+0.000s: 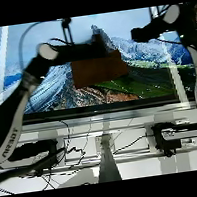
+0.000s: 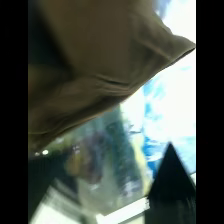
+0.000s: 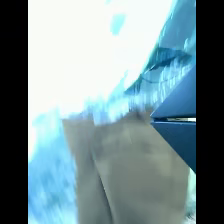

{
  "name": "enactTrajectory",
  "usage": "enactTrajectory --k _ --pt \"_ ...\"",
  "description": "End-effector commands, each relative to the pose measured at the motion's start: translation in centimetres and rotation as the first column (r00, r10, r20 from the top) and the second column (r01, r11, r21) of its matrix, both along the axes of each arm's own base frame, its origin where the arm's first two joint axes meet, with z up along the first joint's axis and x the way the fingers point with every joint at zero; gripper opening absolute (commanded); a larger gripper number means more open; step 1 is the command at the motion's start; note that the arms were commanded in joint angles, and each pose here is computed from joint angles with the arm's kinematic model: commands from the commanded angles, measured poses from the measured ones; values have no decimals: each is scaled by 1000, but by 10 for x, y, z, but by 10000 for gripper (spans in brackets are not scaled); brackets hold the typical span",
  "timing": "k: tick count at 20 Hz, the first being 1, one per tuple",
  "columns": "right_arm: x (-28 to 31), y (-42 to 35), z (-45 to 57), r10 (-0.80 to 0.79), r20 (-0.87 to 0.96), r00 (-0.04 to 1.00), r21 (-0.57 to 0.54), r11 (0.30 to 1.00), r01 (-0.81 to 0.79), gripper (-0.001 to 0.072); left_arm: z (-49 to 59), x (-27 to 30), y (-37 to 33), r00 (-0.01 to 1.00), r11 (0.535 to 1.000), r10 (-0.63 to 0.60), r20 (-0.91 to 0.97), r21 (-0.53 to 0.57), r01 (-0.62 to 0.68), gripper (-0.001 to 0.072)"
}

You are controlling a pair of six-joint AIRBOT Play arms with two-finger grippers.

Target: Fold the clothes and pants, and hang the long-sleeved shirts on hangers.

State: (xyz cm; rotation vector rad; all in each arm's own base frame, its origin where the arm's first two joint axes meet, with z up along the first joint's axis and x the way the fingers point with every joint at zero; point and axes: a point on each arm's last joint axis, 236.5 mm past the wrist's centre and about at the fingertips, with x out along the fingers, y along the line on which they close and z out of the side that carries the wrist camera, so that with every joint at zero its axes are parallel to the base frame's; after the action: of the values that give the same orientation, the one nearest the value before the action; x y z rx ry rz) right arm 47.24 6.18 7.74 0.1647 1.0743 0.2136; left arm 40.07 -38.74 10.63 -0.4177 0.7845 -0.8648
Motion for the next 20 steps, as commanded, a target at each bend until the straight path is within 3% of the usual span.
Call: enactTrajectory --k 1,3,5,7,9,10,14,18,20 --pt "6 -69 2 -183 17 983 83 980 181 38 -36 5 -41 997 997 71 34 5 -71 695" --pt "6 -78 -21 -186 -28 982 123 974 188 161 -34 11 -30 997 997 71 43 19 -71 695" --pt "3 -74 -56 -151 -125 981 177 969 172 190 -23 23 -6 995 996 78 64 37 -80 695" --pt "2 -47 -87 -74 -211 975 296 946 136 379 -17 27 23 996 995 50 68 87 -56 695" --pt "-1 -10 -111 6 -291 957 423 898 123 661 -18 27 52 998 989 23 51 143 -30 694" --pt "-3 6 -126 38 -324 945 446 887 117 710 -20 28 64 999 987 21 33 157 -26 694" --pt "-19 70 -173 155 -408 899 459 887 55 692 -28 42 99 998 981 59 4 186 -59 694" --pt "-13 119 -186 209 -329 921 402 913 -64 688 -39 54 129 996 960 80 27 268 -84 694" --pt "-15 135 -189 224 -313 923 377 921 -95 635 -42 52 136 997 959 81 6 273 -79 694"
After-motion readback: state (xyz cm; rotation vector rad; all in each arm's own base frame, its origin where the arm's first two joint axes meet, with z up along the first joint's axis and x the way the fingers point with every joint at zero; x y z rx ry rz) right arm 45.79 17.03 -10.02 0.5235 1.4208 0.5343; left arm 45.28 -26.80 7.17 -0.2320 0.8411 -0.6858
